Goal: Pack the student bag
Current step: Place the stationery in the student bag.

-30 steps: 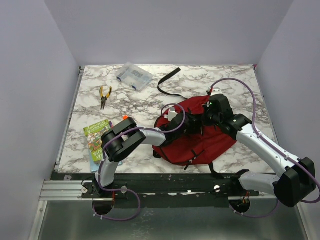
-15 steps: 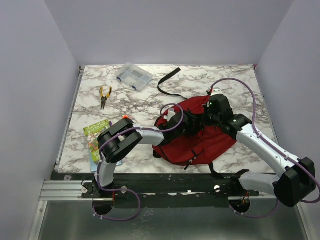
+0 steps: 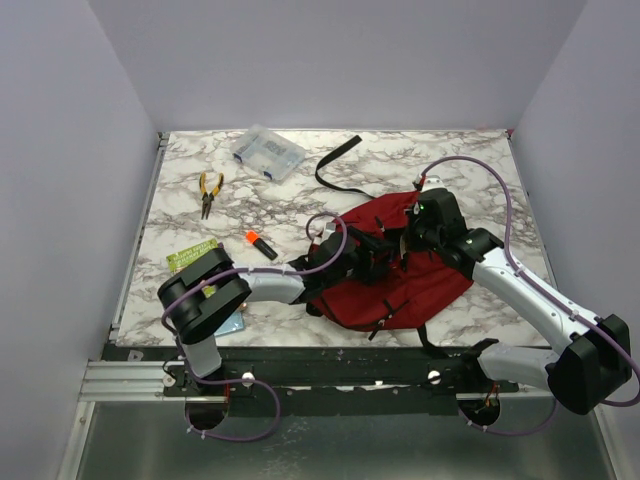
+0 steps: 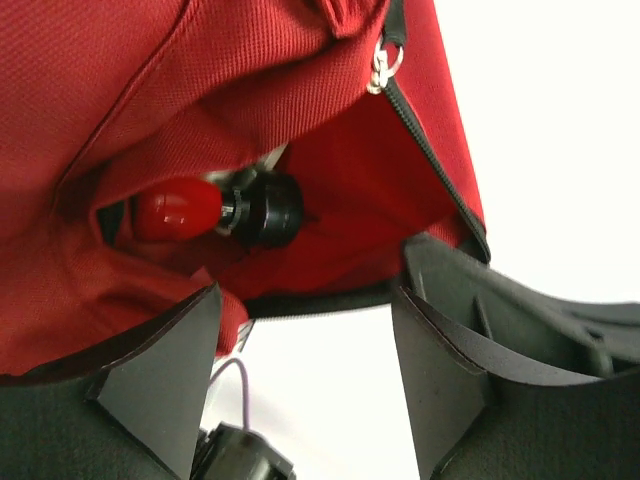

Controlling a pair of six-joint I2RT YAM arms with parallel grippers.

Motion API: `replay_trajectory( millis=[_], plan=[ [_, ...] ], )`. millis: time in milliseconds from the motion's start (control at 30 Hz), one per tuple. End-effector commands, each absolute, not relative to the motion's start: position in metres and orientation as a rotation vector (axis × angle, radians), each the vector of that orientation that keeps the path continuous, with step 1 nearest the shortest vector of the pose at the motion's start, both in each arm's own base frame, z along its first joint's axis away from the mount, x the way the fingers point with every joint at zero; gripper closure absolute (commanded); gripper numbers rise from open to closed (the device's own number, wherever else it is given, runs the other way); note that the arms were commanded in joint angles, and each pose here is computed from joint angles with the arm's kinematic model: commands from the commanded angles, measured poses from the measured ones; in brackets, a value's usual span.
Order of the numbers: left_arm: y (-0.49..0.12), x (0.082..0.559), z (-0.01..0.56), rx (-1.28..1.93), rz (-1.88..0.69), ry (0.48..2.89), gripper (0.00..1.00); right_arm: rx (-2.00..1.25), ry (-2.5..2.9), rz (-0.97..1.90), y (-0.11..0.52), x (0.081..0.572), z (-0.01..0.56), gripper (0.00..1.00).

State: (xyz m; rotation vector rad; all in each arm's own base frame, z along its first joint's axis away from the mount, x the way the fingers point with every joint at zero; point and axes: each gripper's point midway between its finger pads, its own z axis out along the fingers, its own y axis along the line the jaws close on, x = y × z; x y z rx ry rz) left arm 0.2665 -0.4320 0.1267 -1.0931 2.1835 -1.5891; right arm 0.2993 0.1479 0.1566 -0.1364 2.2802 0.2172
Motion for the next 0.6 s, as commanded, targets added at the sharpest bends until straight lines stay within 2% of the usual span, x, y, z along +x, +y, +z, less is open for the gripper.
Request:
replay_trajectory(
  millis=[0,200,300,433,533,567],
  plan=[
    [-0.413,0.245,0.14,-0.977,-1.606,2.211,0.3,-0.127,2.217,0.261,0.155,0.306,0.172,0.99],
    [-0.363,0.244,0.154,-0.739,-1.513,2.139,0.34,-0.129,2.227,0.256,0.155,0.305,0.168,0.99],
    [-0.325,0.246,0.139,-0.699,-1.375,2.174,0.35,-0.13,2.227,0.256,0.155,0.305,0.169,0.99],
    [-0.259,0.255,0.124,-0.72,-1.048,2.163,0.32,-0.132,2.224,0.256,0.155,0.305,0.169,0.99],
    [-0.191,0.26,0.115,-0.802,-0.629,2.177,0.26,-0.137,2.229,0.258,0.156,0.305,0.168,0.99],
    [-0.171,0.258,0.113,-0.835,-0.511,2.183,0.21,-0.139,2.232,0.26,0.156,0.305,0.168,0.99]
  ],
)
